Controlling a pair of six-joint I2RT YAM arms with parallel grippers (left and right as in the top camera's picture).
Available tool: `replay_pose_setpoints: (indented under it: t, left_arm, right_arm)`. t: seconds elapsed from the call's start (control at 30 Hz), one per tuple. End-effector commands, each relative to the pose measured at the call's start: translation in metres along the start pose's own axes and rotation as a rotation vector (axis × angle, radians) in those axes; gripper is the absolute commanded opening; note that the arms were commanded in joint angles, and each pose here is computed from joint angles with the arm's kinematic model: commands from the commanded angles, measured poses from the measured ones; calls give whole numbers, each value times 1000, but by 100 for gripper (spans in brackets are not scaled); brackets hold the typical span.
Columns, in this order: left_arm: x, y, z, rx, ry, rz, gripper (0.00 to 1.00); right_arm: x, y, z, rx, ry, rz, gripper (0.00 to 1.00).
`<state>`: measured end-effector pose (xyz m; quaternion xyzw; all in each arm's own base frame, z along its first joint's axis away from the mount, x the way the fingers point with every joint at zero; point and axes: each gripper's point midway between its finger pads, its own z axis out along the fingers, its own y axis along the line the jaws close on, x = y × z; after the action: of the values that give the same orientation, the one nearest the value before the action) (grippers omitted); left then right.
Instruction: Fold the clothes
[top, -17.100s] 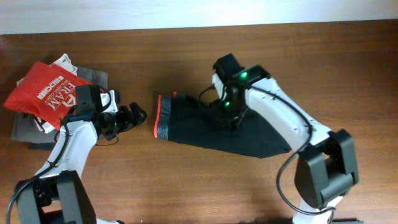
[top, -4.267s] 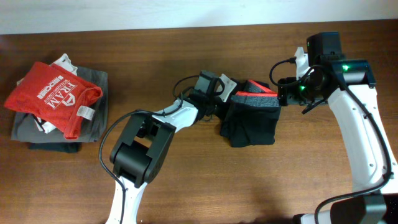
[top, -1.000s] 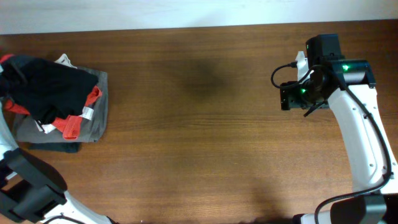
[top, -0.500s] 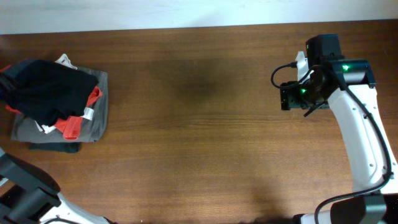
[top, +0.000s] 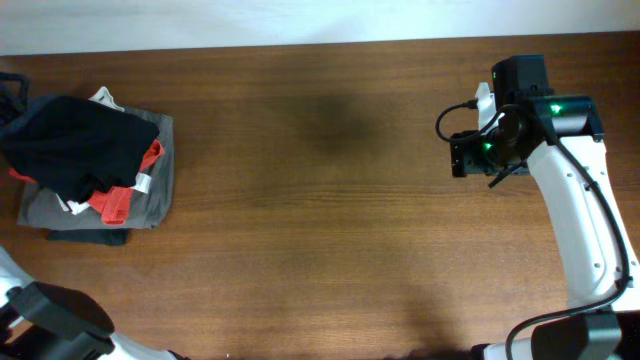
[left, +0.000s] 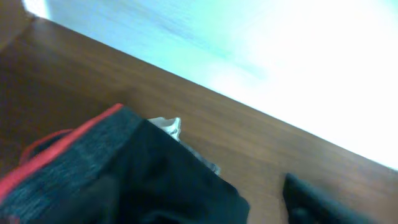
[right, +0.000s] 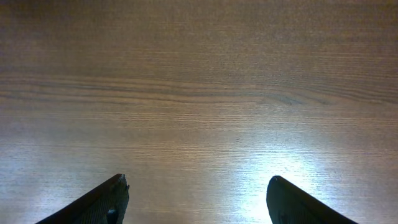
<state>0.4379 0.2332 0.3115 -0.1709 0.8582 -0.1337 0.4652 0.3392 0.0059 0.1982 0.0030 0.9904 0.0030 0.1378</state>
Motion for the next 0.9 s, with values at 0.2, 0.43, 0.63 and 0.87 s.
replay_pose_setpoints:
  t: [0.2, 0.43, 0.63, 0.87]
  left_arm:
    - [74, 83, 74, -116, 219, -157, 23]
    - [124, 125, 103, -128, 335, -258, 11]
    - [123, 136, 101, -183, 332, -239, 11]
    - [66, 67, 72, 74, 188, -190, 34]
  right_arm:
    - [2, -2, -3, 12, 2, 0, 75]
    - [3, -2, -3, 13, 6, 0, 75]
    - [6, -2, -3, 13, 18, 0, 75]
    - [7, -2, -3, 13, 25, 0, 75]
